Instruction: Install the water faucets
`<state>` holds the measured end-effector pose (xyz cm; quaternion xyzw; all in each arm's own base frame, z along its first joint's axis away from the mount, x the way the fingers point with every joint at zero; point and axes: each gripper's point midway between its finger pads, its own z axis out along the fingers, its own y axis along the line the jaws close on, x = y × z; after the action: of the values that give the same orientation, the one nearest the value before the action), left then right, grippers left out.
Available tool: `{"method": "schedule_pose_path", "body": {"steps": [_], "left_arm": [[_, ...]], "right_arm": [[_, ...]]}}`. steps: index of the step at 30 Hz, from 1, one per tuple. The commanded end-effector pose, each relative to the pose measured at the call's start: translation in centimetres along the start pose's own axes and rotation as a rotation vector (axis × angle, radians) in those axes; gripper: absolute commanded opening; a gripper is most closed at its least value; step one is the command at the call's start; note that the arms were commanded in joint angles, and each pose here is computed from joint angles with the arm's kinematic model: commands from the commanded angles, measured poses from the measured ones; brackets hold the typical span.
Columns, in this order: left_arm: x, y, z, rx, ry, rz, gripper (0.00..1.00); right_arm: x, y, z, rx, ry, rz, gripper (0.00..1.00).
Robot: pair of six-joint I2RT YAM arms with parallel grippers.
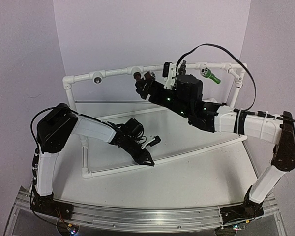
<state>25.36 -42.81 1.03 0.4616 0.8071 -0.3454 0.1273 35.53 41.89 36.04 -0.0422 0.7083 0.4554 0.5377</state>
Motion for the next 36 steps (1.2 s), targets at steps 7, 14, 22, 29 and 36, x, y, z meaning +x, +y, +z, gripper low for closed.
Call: {"method": "schedule_pose_path", "body": {"steps": [7,14,22,29,36], "left_arm": [[13.1,4.2,3.3,-0.167,0.358,-0.258,0.01],[13.4,4.3,3.5,-0.172,0.367,-0.26,0.01],[13.5,4.5,3.6,-0.178,0.372,-0.258,0.01],[13.4,4.3,3.5,-0.176,0.371,-0.256,0.01],[13.4,4.2,3.4,-0.173,0.371,-0.255,0.01]], "right_arm": [[1.8,5.0,-5.4,-0.063,0.114,-0.715,0.89],[5.4,7.8,-7.3,-0.057,0.162,-1.618,0.97],[0.5,6.9,-4.0,0.303,0.168,-2.109,0.98],[-2.3,3.5,-0.7,0.497,0.221,-2.145,0.93],[-3.1,1.2,1.3,0.591,0.227,-2.052,0.73]]}}
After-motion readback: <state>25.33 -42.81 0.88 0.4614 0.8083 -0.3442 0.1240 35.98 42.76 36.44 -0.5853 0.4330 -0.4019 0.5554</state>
